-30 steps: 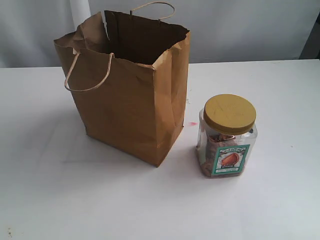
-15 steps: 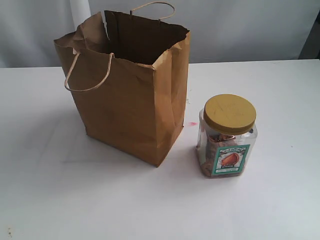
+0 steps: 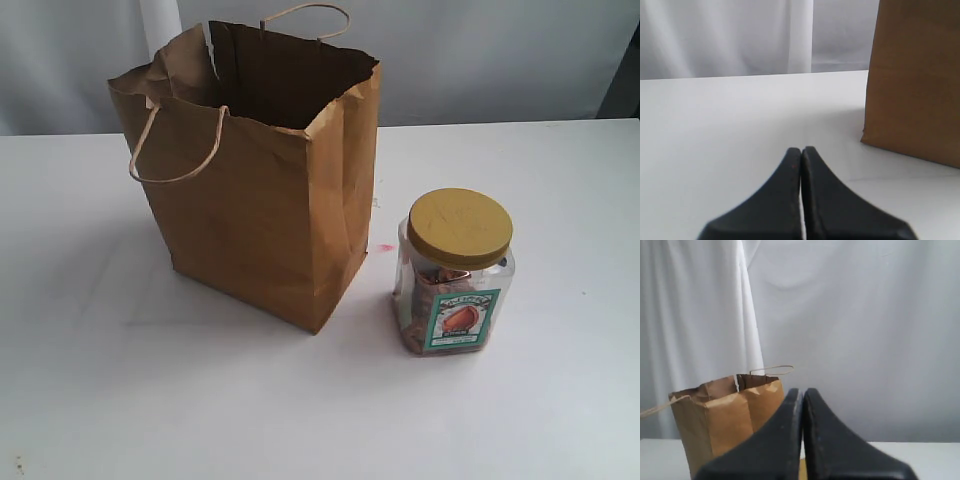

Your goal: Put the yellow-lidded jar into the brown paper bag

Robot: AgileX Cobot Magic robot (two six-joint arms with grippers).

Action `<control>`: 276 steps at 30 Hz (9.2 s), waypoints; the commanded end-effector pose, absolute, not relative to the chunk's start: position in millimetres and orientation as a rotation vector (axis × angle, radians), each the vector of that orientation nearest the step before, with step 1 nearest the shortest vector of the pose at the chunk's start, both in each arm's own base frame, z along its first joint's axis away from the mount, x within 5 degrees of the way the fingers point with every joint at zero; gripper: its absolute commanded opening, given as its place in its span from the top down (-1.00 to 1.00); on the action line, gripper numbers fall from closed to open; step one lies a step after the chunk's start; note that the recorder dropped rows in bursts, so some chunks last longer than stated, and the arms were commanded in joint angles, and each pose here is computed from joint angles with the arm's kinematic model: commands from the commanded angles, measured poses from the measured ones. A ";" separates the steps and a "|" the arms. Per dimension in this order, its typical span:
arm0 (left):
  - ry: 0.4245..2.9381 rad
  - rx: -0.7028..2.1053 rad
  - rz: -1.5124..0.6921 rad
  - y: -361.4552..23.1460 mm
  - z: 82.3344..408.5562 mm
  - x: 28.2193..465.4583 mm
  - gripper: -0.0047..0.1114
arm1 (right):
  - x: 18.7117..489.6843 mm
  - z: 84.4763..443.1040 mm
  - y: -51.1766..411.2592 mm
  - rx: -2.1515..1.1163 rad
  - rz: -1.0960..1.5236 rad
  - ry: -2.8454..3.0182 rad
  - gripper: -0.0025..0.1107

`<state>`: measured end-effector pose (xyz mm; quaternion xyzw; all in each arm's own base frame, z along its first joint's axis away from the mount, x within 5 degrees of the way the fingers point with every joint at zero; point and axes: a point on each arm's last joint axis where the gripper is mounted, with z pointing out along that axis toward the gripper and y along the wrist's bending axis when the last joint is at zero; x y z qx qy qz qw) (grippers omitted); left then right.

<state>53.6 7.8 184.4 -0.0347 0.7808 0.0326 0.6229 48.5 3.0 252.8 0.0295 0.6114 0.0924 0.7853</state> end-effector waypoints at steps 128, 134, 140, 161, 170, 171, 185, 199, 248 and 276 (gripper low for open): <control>1.784 -0.081 0.065 7.3 185.9 54.0 0.90 | 346.9 309.3 60.8 -0.125 -0.027 2.872 -0.91; 1.784 -0.081 0.065 7.3 185.9 54.0 0.90 | 349.7 290.7 62.5 -0.122 -0.020 2.931 -0.91; 1.784 -0.081 0.065 7.3 185.9 54.0 0.90 | 353.8 275.8 63.4 -0.121 -0.019 2.943 -0.91; 1.784 -0.081 0.065 7.3 185.9 54.0 0.90 | 363.6 251.7 64.8 -0.093 -0.037 2.993 -0.89; 1.784 -0.081 0.065 7.3 185.9 54.0 0.90 | 364.5 252.2 57.6 -0.139 -0.160 2.981 0.11; 1.784 -0.081 0.065 7.3 185.9 54.0 0.90 | 364.1 252.2 57.3 -0.140 -0.164 2.986 0.31; 1.784 -0.081 0.065 7.3 185.9 54.0 0.90 | 334.8 328.0 48.8 -0.133 -0.168 2.803 0.96; 1.784 -0.081 0.065 7.3 185.9 54.0 0.90 | 257.5 497.3 34.5 -0.049 -0.042 2.243 0.96; 1.784 -0.081 0.065 7.3 185.9 54.0 0.90 | 414.9 388.4 116.3 -0.779 0.395 2.127 0.96; 1.784 -0.081 0.065 7.3 185.9 54.0 0.90 | 466.5 274.7 124.3 -0.767 0.439 2.386 0.96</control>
